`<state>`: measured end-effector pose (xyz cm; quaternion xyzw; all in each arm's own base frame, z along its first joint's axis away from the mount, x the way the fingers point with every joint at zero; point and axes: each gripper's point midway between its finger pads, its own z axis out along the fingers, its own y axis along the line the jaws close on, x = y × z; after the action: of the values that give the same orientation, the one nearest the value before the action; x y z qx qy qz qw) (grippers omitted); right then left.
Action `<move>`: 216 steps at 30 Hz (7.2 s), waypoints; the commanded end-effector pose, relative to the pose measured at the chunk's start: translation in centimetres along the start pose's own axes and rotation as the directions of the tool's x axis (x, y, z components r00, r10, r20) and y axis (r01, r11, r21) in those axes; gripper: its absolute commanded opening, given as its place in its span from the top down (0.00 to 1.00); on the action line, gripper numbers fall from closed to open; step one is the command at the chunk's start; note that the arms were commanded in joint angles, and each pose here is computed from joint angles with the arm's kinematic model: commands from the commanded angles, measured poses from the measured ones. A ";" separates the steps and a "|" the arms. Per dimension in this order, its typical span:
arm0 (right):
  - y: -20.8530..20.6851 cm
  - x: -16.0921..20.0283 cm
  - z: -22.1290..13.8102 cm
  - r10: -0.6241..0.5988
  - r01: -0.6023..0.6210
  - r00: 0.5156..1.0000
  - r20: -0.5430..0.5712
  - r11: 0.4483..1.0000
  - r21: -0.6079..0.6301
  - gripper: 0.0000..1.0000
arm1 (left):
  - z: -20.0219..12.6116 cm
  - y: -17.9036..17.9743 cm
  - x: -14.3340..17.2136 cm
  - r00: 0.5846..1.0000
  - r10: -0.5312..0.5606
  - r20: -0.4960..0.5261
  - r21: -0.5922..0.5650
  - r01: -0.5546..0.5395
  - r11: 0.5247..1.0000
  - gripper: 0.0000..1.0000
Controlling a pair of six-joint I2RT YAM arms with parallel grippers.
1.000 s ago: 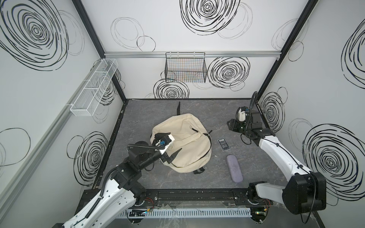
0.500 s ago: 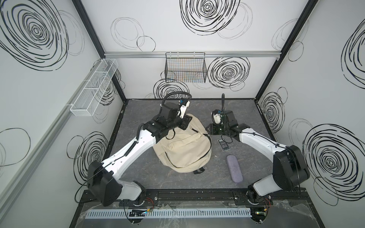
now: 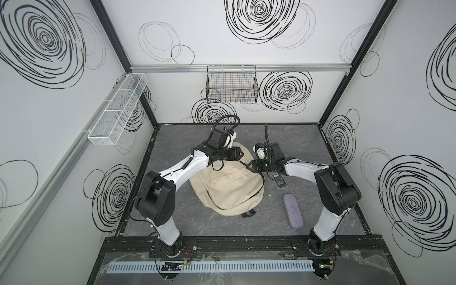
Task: Pack books, pencil case, and school supplies into a backpack
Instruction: Unzip the student bag at the center of the table, then pick up the glasses case from the bottom-right of the table.
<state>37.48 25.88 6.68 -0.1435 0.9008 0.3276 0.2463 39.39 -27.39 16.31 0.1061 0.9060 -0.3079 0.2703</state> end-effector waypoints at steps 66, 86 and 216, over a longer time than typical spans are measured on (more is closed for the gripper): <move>6.7 -0.4 -4.6 -0.353 0.387 0.913 0.206 0.908 -0.158 0.94 | 3.8 -1.1 3.4 -0.191 0.981 -0.030 -0.011 -0.981 -0.191 1.00; 6.0 0.8 -4.4 -0.306 0.336 0.933 0.188 0.929 -0.157 0.92 | 0.8 -2.9 1.5 -0.119 0.992 0.047 -0.107 -0.988 -0.113 1.00; -2.5 14.6 -16.9 0.448 -0.441 0.888 0.102 0.769 0.464 0.62 | -2.4 -0.5 4.3 0.641 0.764 -0.075 -0.109 -0.767 0.633 0.33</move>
<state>19.42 10.76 7.00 0.1419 0.9690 0.1222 0.1608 35.27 -24.98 16.23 0.4465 0.7982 -0.0860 0.3952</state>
